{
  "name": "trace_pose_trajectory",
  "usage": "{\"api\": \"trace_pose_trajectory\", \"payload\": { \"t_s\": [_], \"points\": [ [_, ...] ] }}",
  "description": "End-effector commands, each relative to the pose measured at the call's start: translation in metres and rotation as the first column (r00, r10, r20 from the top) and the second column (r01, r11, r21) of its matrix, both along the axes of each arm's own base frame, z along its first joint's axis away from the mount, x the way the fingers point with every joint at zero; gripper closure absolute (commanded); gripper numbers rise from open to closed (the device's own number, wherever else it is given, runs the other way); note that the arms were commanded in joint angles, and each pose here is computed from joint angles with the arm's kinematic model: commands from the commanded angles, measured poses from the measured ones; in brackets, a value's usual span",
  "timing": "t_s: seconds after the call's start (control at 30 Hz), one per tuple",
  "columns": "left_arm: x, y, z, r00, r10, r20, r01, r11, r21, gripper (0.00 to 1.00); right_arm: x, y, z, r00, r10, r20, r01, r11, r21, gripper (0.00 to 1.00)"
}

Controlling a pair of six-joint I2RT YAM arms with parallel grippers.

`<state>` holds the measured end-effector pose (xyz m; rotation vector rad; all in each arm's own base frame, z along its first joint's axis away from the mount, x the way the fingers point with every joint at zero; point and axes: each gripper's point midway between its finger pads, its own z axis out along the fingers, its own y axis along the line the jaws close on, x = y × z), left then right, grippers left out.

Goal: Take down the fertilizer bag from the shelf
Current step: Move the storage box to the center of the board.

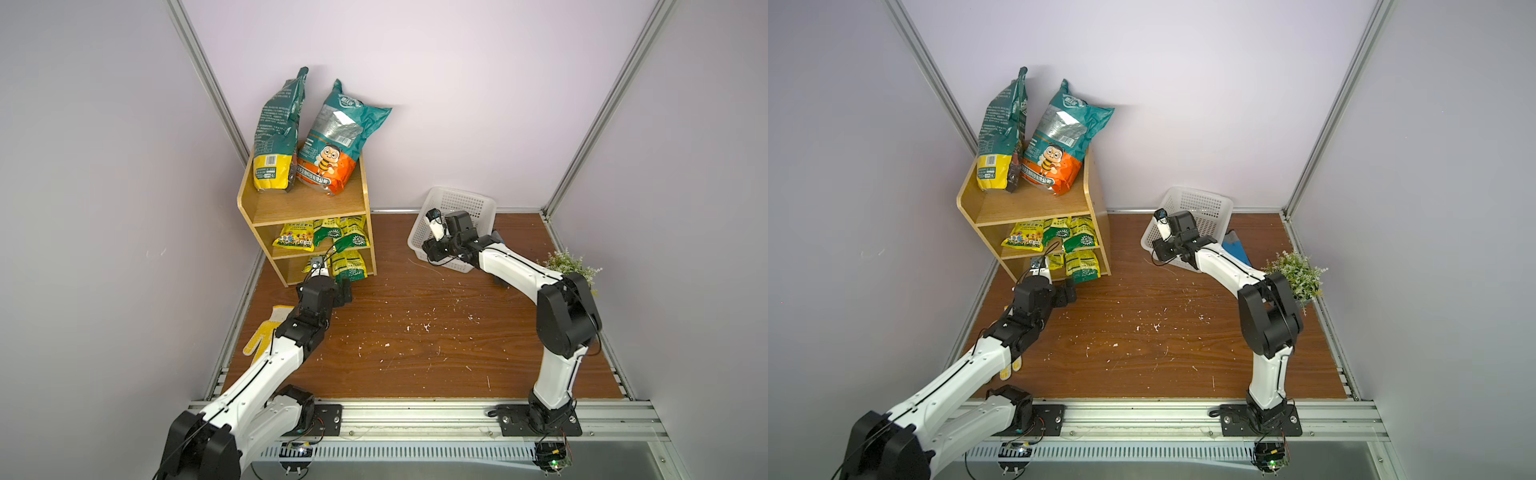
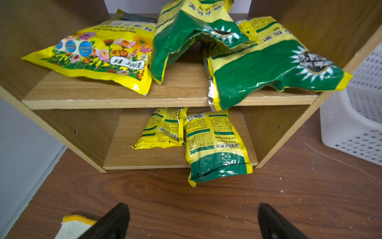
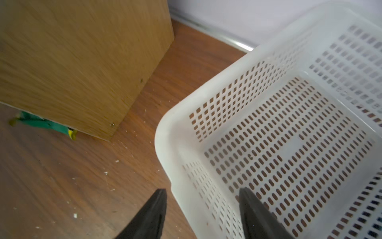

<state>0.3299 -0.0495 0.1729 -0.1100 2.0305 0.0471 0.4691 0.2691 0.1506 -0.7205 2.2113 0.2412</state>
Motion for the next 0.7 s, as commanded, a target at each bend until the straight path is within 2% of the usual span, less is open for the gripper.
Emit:
{"api": "trace_pose_trajectory", "payload": {
  "t_s": [0.0, 0.2, 0.37, 0.5, 0.67],
  "points": [
    [-0.001, -0.001, -0.008, 0.997, -0.051, -0.061, 0.054, 0.997, 0.056, 0.00, -0.006, 0.006, 0.011, 0.998, 0.062, 0.018, -0.059, 0.991, -0.118, 0.41],
    [0.002, 0.015, 0.009, 0.998, -0.026, 0.057, 0.030, 0.997, -0.065, 0.00, 0.005, 0.002, -0.005, 0.998, 0.050, 0.024, -0.044, 0.979, -0.199, 0.42],
    [-0.002, 0.027, 0.021, 0.994, 0.016, 0.110, -0.008, 0.997, -0.077, 0.00, 0.009, 0.003, -0.025, 0.997, 0.078, -0.001, -0.075, 0.960, -0.271, 0.61],
    [-0.005, 0.030, 0.024, 0.992, 0.030, 0.126, -0.021, 0.997, -0.074, 0.00, 0.003, 0.009, -0.025, 0.991, 0.130, 0.026, -0.115, 0.937, -0.329, 0.80],
    [-0.004, 0.031, 0.022, 0.992, 0.037, 0.120, -0.028, 0.997, -0.072, 0.00, -0.028, 0.032, -0.006, 0.974, 0.215, 0.074, -0.174, 0.915, -0.363, 0.89]
  ]
}}
